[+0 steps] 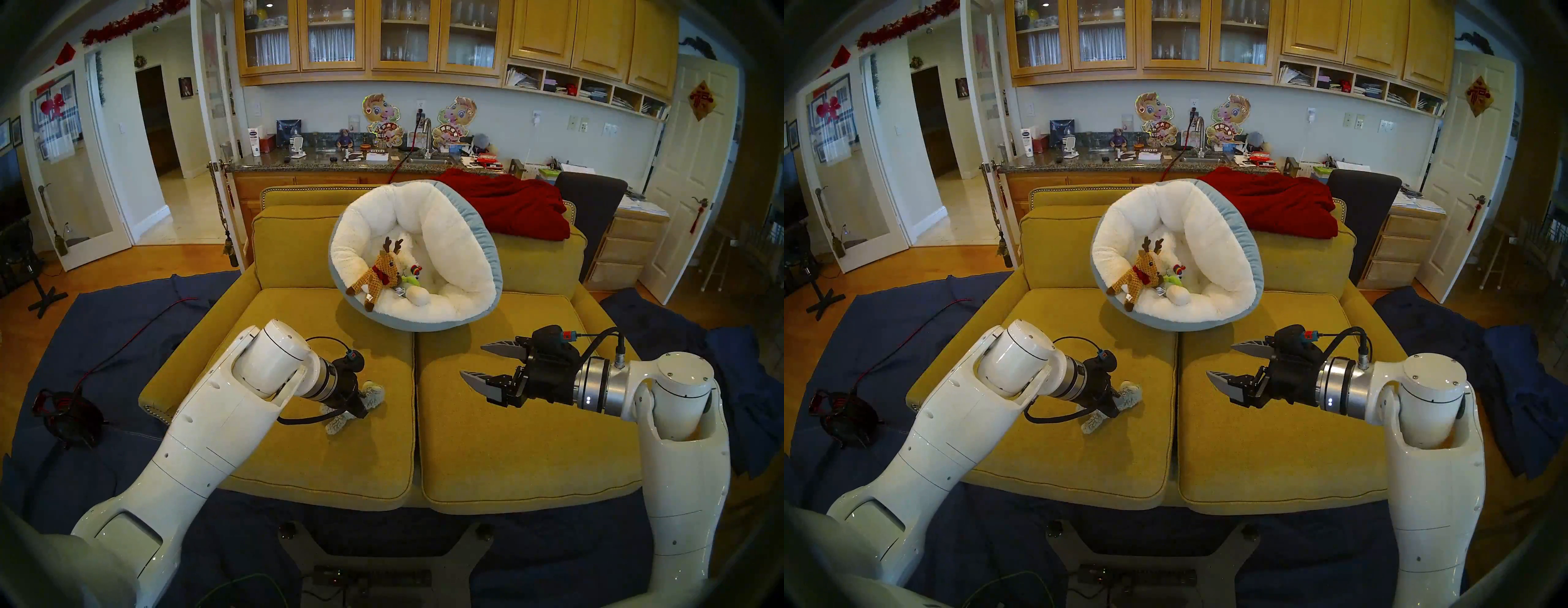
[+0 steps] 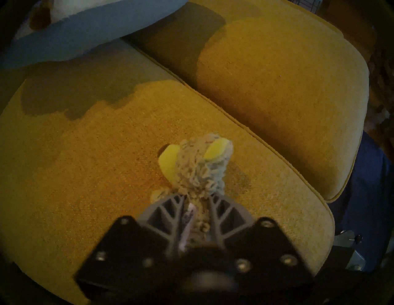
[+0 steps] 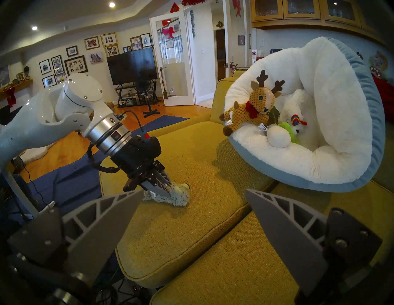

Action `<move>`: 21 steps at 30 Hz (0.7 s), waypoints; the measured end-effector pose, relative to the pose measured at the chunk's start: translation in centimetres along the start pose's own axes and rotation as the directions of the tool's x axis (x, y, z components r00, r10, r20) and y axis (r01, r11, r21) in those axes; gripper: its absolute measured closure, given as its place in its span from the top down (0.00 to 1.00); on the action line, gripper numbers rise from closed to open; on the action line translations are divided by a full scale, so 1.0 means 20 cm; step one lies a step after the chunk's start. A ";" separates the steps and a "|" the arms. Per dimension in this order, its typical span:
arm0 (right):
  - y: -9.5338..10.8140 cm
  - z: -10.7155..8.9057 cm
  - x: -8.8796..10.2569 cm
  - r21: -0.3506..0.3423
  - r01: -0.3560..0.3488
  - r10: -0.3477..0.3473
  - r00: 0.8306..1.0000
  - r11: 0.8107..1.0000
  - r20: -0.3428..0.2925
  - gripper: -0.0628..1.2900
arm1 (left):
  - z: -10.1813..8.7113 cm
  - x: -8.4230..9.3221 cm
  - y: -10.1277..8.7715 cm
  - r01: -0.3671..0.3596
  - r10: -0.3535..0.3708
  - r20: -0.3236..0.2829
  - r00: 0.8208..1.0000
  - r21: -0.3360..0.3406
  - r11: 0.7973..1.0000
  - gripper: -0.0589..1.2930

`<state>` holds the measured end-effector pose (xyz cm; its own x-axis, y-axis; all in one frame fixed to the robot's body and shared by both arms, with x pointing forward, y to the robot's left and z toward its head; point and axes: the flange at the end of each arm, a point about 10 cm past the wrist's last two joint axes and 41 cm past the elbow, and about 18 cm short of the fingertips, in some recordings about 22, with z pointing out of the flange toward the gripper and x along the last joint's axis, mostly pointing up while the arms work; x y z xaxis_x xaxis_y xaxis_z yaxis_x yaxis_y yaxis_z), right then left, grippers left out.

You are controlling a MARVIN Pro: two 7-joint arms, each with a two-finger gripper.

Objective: Put toys into dog bed

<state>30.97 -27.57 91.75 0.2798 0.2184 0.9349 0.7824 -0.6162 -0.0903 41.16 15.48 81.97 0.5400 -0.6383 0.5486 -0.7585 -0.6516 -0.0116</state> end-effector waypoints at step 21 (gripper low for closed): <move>0.00 0.00 0.00 0.000 0.000 0.000 1.000 1.000 0.000 0.96 | -0.18 0.24 -0.13 0.022 -0.009 -0.144 0.990 0.087 0.996 0.03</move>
<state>30.98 -27.59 91.70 0.2794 0.2186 0.9350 0.7827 -0.6158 -0.0900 44.43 15.44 87.63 0.4884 -0.5667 0.6635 -0.7122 -0.6983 -0.0722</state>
